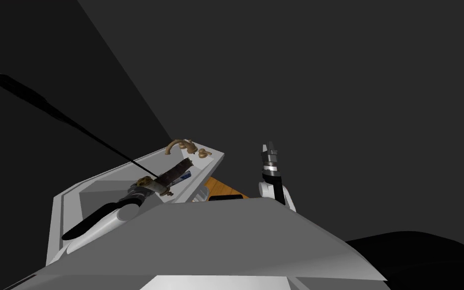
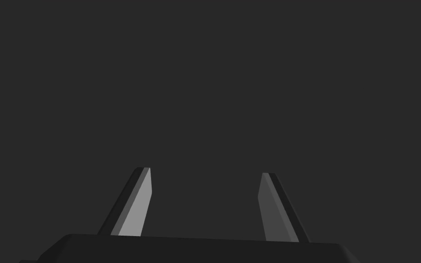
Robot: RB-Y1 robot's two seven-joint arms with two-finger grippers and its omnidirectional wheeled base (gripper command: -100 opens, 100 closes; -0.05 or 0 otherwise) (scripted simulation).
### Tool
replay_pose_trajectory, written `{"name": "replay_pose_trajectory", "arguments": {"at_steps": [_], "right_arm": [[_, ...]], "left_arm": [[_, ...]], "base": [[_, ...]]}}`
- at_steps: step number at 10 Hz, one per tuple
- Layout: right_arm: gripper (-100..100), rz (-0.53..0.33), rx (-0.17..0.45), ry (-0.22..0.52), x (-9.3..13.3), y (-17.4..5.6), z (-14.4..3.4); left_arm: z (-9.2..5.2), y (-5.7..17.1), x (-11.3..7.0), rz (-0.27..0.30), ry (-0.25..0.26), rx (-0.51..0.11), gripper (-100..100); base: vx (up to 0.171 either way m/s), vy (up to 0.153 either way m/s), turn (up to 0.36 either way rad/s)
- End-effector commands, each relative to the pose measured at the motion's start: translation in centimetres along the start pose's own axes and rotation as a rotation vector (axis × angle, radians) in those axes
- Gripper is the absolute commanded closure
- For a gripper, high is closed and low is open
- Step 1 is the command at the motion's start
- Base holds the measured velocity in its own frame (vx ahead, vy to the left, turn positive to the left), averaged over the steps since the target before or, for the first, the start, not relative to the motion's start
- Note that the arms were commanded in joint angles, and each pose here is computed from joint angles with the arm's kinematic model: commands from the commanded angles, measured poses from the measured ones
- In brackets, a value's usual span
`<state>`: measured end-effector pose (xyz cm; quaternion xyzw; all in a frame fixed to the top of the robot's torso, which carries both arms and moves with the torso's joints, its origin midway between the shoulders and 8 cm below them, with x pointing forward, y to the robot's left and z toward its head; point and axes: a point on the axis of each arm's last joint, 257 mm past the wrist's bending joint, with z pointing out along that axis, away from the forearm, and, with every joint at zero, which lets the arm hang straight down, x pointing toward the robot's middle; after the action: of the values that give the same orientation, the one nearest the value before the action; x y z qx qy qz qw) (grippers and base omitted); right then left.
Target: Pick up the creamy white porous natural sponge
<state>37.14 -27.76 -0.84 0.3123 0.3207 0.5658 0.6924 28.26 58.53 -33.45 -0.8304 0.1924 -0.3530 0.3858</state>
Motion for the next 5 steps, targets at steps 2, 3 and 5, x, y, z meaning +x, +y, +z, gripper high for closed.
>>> {"name": "replay_pose_trajectory", "arguments": {"at_steps": [2, 3, 5], "right_arm": [[0, 0.0, 0.0, 0.0, 0.0, 0.0, 0.0], [0, 0.0, 0.0, 0.0, 0.0, 0.0, 0.0], [0, 0.0, 0.0, 0.0, 0.0, 0.0, 0.0]], "left_arm": [[0.0, -0.03, 0.0, 0.0, 0.0, 0.001, -100], [-0.01, -0.06, -0.01, 0.001, 0.0, 0.001, 100], [-0.02, 0.11, -0.05, 0.0, -0.001, -0.002, 100]], "base": [[0.004, 0.001, 0.003], [0.0, 0.0, 0.0], [0.0, 0.0, 0.0]]}}
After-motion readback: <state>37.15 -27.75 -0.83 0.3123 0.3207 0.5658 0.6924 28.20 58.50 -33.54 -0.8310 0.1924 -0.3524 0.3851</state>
